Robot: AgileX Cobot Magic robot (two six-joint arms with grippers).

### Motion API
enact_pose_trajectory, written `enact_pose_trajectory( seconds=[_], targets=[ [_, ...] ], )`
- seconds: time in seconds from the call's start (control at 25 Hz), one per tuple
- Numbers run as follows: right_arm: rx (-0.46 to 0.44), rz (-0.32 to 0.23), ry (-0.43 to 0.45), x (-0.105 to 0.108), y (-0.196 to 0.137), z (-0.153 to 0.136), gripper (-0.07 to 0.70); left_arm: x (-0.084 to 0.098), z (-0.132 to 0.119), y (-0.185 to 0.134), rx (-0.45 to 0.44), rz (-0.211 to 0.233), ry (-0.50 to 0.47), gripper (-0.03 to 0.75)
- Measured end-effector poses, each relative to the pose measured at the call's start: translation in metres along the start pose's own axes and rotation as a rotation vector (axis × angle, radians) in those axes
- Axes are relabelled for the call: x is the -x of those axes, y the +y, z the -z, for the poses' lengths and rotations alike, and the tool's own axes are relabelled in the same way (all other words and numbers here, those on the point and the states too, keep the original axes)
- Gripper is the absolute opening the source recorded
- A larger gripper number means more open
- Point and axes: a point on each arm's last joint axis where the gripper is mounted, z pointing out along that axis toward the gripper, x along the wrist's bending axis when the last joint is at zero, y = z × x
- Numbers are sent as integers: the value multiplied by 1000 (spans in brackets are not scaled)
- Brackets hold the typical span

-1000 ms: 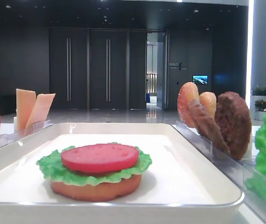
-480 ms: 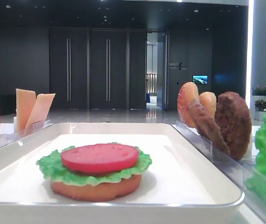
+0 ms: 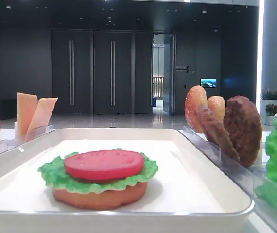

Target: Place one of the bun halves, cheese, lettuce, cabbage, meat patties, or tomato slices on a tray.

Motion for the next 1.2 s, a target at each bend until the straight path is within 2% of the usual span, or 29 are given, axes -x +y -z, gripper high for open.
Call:
enact_pose_trajectory(
  seconds=[0.2,0.4,0.64,0.8,0.96,1.2],
  targets=[
    [0,0,0,0,0,0,435,3,17,-50,109,2,8,400],
    [0,0,0,0,0,0,435,8,17,-99,209,6,9,399],
    [0,0,0,0,0,0,435,12,12,-147,380,29,4,399],
    [1,0,0,0,0,0,435,17,7,-168,478,35,-24,399],
    [1,0,0,0,0,0,435,18,13,-183,620,30,-19,397],
    [1,0,0,0,0,0,435,19,7,-184,662,30,-22,367]
  ],
)
